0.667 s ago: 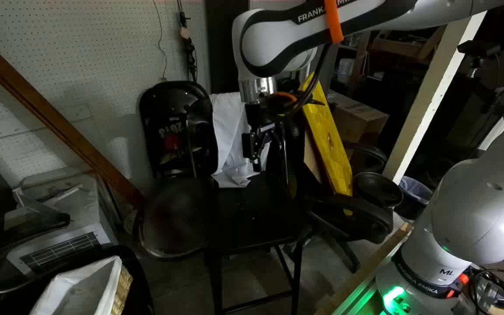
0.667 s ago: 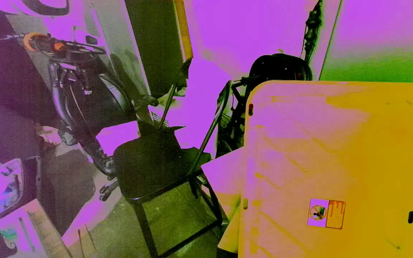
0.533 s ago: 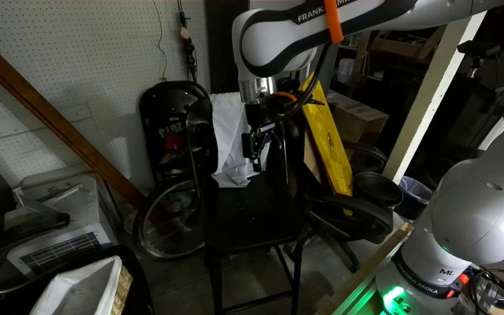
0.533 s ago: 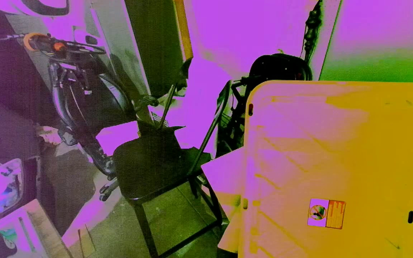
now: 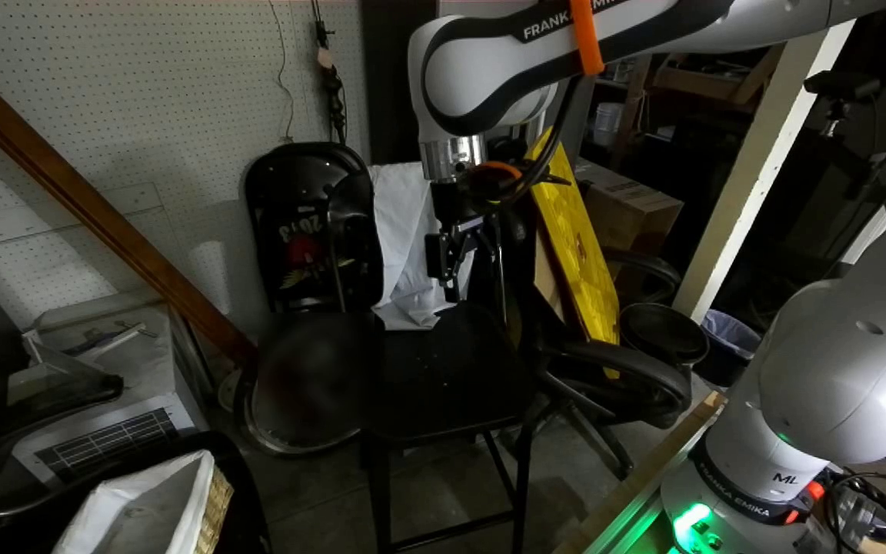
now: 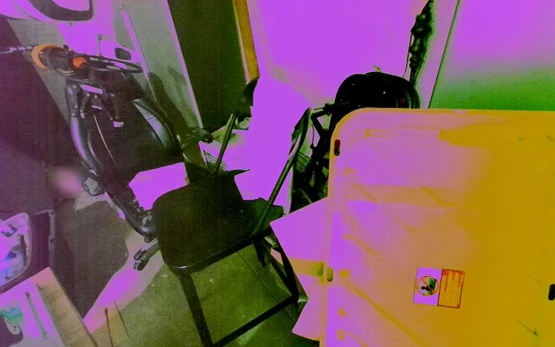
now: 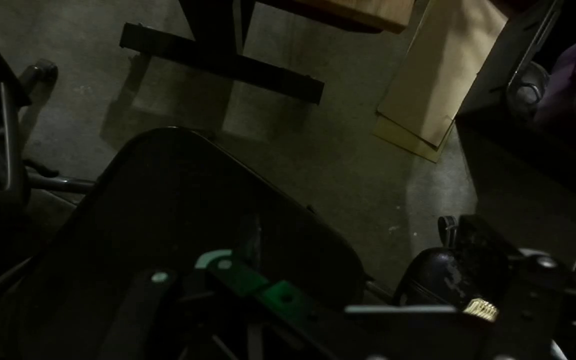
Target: Put the white towel on the seat of the chair
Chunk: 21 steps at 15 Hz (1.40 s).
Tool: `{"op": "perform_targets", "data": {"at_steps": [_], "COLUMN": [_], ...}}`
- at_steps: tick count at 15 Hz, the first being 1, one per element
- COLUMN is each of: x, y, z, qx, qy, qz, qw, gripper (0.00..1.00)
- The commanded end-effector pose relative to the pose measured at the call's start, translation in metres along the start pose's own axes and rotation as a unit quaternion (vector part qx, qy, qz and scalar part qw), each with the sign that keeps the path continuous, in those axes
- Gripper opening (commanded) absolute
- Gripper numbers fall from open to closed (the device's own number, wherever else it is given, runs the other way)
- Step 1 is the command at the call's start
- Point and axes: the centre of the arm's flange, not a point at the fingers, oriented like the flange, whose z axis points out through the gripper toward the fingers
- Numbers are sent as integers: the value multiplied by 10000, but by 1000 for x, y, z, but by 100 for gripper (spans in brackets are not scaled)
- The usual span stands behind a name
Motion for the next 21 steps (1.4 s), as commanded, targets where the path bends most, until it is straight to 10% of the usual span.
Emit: {"op": "perform_targets", "data": {"at_steps": [1,8,21], "x": [3,9,41], "y": [8,123,265], "z": [-3,-45,-134], "qx": [0,502,1678], "qy": [60,491,588], "qz": [95,1194,4173], "qw": [9999,9904,8912], "gripper": [100,100,100]}}
